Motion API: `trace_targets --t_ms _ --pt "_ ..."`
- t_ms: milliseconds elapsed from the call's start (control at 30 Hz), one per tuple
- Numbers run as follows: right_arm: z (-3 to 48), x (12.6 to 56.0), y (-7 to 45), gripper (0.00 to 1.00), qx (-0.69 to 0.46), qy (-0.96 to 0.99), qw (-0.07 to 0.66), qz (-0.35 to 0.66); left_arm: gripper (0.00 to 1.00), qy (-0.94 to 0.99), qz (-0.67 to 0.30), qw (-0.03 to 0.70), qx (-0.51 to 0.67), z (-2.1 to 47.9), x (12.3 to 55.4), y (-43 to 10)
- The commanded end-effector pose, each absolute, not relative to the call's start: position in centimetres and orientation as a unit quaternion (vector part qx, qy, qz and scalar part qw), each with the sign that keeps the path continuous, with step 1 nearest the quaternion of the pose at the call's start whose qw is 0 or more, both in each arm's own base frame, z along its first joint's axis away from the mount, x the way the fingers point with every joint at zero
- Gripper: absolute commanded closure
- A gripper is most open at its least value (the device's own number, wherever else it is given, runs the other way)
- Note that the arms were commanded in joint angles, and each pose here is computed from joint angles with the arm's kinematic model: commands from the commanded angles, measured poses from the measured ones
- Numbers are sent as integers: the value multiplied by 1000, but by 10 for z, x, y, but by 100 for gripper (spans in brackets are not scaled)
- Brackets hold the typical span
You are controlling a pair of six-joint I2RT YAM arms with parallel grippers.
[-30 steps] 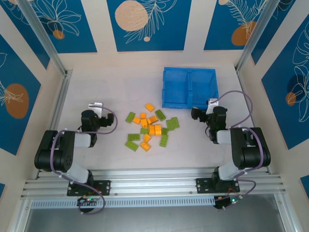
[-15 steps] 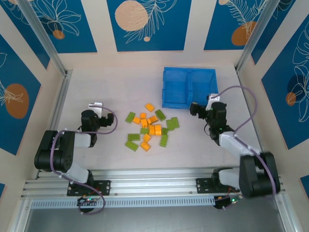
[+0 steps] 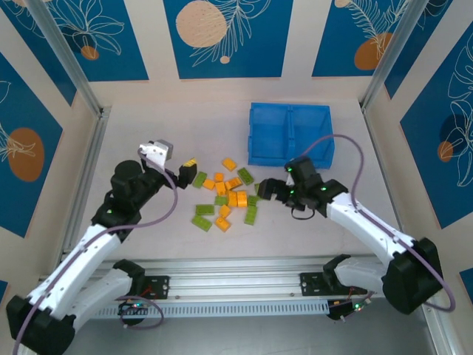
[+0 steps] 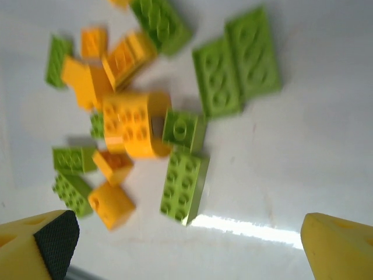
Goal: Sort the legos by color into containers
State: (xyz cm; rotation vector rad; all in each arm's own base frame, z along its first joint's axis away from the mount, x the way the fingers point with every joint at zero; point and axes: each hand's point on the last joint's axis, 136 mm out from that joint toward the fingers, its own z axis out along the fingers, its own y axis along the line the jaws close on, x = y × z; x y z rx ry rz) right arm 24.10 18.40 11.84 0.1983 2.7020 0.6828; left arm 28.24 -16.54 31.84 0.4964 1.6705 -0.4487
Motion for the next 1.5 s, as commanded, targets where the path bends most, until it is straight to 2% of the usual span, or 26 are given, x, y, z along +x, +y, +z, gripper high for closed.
trace_targets --t_ms 0,167,300,400,567,667,833,1000,1233,1333,1467 --pt "86 215 197 1 91 967 105 215 0 763 -234 503 332 291 226 -186" --pt "53 213 215 0 80 981 84 158 0 739 -223 428 470 267 183 -188" --pt "28 217 224 14 55 991 80 96 0 696 -289 385 533 248 153 -204" --pt "16 224 221 24 38 996 70 43 0 693 -293 373 543 237 152 -207" --pt "3 223 231 36 29 997 53 55 0 697 -269 370 552 223 162 -206" --pt "3 223 233 35 30 997 48 59 0 701 -252 380 549 216 169 -205" --pt "36 231 247 21 39 991 78 101 0 701 -249 398 537 208 175 -205" --pt "48 247 253 20 73 984 110 121 0 701 -241 404 536 204 175 -203" --pt "17 247 261 19 80 989 77 103 0 702 -224 414 535 197 173 -196" --pt "5 243 260 27 84 989 67 100 0 701 -221 415 536 195 172 -195" --pt "3 240 252 44 89 989 71 93 0 699 -227 409 540 194 170 -197"
